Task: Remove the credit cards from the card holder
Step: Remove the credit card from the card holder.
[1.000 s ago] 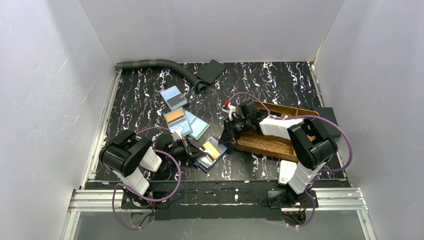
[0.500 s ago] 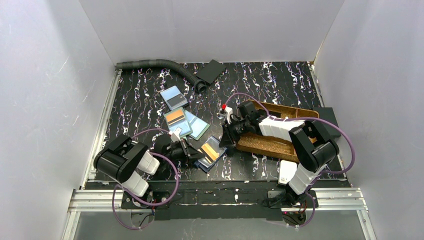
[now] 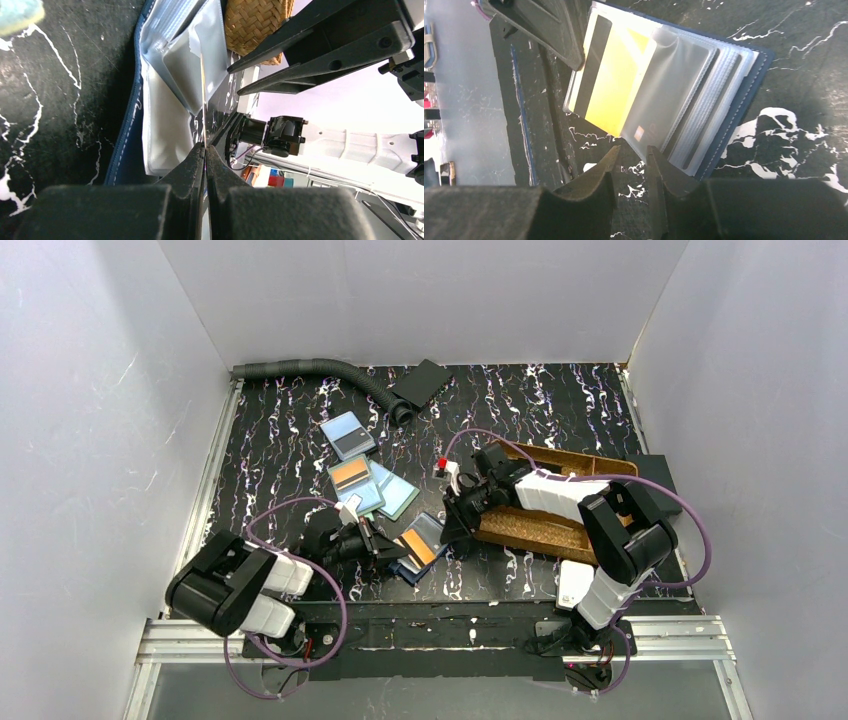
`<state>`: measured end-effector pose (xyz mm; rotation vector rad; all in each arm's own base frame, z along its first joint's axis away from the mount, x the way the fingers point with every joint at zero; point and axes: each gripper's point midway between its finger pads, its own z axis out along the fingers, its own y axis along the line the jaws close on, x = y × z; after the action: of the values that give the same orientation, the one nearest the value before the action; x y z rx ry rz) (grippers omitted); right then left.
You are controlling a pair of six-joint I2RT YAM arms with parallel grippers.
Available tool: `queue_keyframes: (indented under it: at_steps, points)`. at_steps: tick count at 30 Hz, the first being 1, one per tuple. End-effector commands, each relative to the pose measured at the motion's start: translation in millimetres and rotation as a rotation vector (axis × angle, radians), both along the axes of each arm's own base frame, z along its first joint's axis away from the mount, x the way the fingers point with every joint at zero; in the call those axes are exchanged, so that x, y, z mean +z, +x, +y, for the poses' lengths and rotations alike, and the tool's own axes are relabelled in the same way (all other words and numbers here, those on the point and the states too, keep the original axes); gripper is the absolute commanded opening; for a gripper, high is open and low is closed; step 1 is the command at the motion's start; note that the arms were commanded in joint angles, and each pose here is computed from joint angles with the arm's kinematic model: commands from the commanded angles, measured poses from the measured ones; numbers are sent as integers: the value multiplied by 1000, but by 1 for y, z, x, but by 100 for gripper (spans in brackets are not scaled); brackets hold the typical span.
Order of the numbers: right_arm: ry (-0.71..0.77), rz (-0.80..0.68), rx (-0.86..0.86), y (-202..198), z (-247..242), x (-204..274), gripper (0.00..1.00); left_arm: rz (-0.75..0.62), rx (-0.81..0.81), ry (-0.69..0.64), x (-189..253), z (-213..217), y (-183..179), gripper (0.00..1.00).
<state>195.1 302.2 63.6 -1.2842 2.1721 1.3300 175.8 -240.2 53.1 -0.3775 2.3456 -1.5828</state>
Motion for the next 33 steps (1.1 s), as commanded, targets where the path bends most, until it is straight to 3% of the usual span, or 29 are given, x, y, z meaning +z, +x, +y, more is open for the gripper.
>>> queue_keyframes:
  at_steps: [1, 11, 23, 33]
  points:
    - [41, -9, 79, -8, 9, 12, 35, 2, -18, 16, 1, 4, -9, 0]
    - [55, 5, 141, -22, 18, 13, 41, -50, -45, 2, 15, 3, -12, 0]
    - [137, 69, 113, -22, 27, 40, 58, -196, -124, -55, 50, -6, -9, 0]
    - [232, 187, 103, -26, 30, 62, 59, -245, -172, -81, 66, -13, -7, 0]
